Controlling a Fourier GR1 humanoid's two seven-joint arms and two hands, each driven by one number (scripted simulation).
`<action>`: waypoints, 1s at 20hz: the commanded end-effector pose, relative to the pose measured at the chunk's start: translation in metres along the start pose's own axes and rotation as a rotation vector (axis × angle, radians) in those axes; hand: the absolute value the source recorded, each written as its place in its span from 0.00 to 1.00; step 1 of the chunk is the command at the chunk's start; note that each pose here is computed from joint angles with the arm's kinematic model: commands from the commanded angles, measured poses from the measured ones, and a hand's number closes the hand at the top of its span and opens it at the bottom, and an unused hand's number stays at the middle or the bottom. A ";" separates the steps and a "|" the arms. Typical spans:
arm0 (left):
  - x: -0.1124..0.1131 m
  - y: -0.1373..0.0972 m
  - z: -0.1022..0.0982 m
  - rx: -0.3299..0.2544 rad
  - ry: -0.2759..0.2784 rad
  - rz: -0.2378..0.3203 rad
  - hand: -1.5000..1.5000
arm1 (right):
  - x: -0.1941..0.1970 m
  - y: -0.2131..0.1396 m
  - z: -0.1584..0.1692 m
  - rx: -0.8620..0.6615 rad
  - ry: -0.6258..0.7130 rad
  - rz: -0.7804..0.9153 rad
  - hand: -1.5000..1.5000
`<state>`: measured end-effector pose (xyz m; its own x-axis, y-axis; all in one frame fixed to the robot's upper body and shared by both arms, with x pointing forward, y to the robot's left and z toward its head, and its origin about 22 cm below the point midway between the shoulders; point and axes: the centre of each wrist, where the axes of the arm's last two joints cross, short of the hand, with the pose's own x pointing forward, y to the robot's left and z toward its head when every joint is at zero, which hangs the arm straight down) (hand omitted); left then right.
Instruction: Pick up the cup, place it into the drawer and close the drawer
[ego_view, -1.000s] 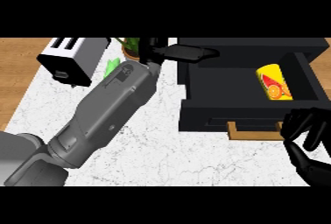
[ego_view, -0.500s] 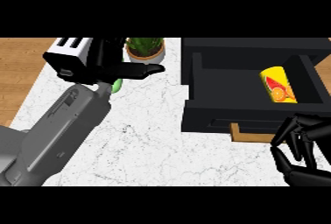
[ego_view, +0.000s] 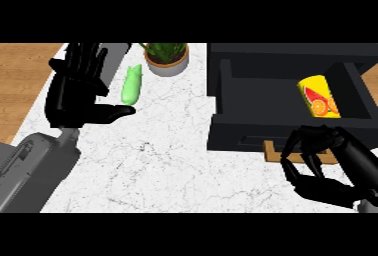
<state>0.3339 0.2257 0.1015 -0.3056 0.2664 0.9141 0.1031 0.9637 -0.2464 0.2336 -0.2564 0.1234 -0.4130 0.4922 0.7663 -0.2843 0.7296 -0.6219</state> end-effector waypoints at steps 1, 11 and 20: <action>-0.012 0.023 0.030 -0.012 0.018 0.017 0.00 | -0.015 0.015 -0.018 0.090 0.007 0.210 1.00; 0.010 0.078 0.059 0.024 0.002 -0.007 0.00 | -0.081 0.071 -0.043 0.145 0.085 0.335 0.00; 0.007 0.106 0.065 0.014 -0.013 0.013 0.00 | -0.118 0.094 -0.098 0.216 0.152 0.411 0.00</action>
<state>0.2743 0.3199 0.0593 -0.3114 0.2739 0.9099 0.0836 0.9618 -0.2609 0.3177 -0.2147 0.0054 -0.4039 0.7808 0.4767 -0.2880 0.3860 -0.8764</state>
